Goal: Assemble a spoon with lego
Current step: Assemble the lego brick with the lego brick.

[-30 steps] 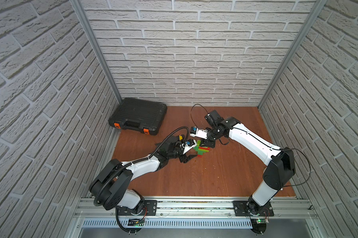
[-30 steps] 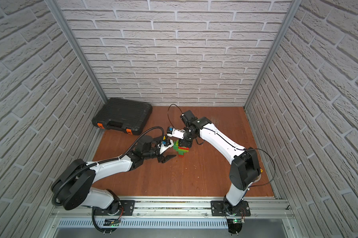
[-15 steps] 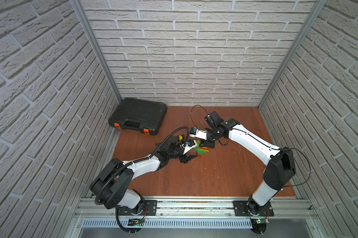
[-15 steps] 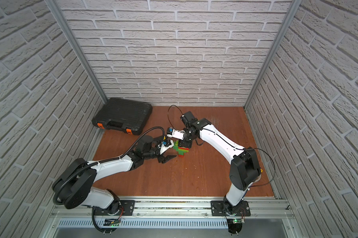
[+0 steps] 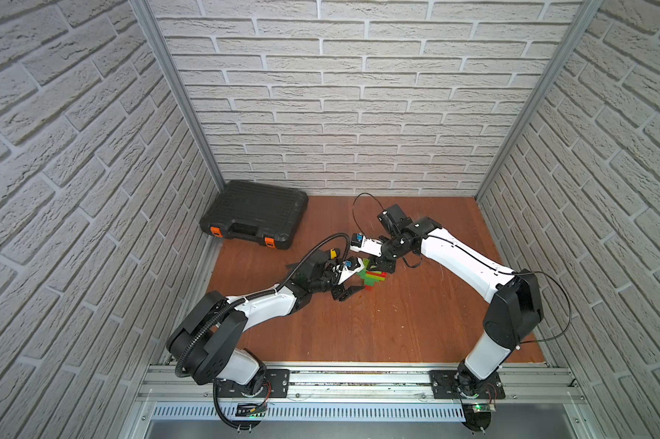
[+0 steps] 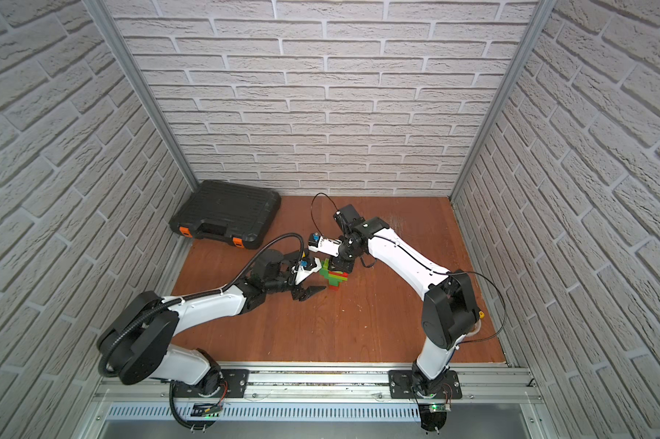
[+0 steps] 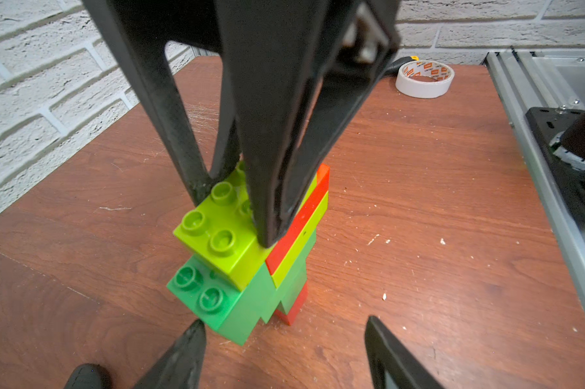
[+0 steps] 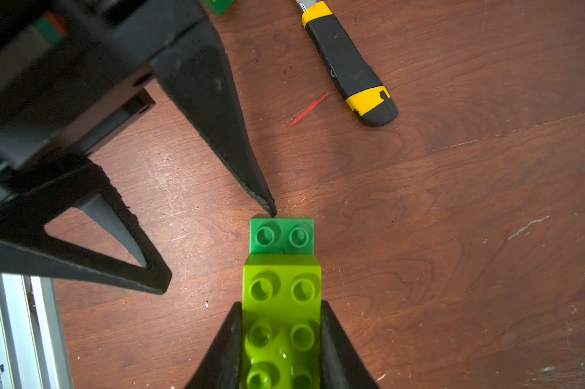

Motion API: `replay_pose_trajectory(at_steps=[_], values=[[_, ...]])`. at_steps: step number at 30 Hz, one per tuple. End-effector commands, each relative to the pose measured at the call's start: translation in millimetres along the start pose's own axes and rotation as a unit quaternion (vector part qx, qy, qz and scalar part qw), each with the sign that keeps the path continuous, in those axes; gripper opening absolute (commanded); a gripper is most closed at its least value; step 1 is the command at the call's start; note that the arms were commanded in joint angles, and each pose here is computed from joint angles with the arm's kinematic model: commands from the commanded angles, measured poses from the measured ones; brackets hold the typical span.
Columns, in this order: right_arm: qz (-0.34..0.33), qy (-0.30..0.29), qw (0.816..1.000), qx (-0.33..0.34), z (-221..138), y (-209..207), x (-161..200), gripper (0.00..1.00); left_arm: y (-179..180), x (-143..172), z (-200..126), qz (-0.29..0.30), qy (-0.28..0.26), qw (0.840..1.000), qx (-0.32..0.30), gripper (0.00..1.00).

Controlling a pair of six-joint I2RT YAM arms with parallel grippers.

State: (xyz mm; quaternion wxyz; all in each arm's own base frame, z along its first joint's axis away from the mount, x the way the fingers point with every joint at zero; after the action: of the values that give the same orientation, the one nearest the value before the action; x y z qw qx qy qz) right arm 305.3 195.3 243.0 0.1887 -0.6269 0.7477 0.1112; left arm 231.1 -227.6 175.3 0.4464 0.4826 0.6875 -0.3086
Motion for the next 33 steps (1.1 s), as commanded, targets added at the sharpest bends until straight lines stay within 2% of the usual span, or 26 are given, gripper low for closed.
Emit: replay_pose_trajectory(at_steps=[1, 3, 5, 12, 15, 20, 25, 29, 33], values=[[0.050, 0.115, 0.988, -0.086, 35.8, 16.9, 35.5, 0.16, -1.1, -8.9, -1.1, 0.013, -0.017, 1.000, 0.002, 0.74], [0.049, 0.093, 0.992, -0.075, 27.3, 15.4, 28.5, 0.23, -1.0, -8.8, -1.6, 0.013, -0.017, 1.000, 0.000, 0.74], [0.050, 0.071, 0.994, -0.062, 19.2, 13.6, 21.4, 0.34, -1.0, -8.2, -1.5, 0.013, -0.015, 1.000, -0.001, 0.74], [0.038, 0.034, 0.999, 0.008, 4.7, 0.3, 5.7, 0.55, -0.9, -7.9, -2.7, 0.010, -0.011, 1.000, -0.007, 0.74], [0.035, 0.030, 0.999, 0.021, -0.3, -1.5, 3.0, 0.58, -0.4, -6.2, -6.2, 0.005, -0.006, 1.000, -0.014, 0.74], [0.031, 0.025, 0.999, 0.035, -10.0, 0.3, 1.7, 0.75, 3.1, -6.1, -19.4, -0.010, 0.015, 0.999, -0.039, 0.74], [0.022, -0.002, 0.999, 0.046, -28.1, 8.0, -2.8, 0.77, 6.0, -10.2, -45.2, -0.025, 0.041, 0.996, -0.075, 0.74], [0.030, -0.038, 0.997, 0.053, -50.7, 17.5, -7.5, 0.78, 10.5, -11.7, -74.3, -0.058, 0.082, 0.989, -0.113, 0.74], [0.019, -0.069, 0.994, 0.077, -71.5, 27.4, -7.4, 0.79, 19.4, -4.4, -106.3, -0.118, 0.164, 0.966, -0.162, 0.75]])
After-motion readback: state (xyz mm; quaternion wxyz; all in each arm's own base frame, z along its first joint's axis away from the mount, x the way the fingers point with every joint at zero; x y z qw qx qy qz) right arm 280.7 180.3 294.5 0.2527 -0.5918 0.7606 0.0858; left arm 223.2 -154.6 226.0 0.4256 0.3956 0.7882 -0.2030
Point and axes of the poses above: each gripper's point midway between its finger pads, its own z axis out along the fingers, its own y axis along the line the jaws close on, x = y × z, the point moved 10 cm from there along -z, back along the fingers, and after that the axes turned 8 degrees about -z, right-handed, at the moved point
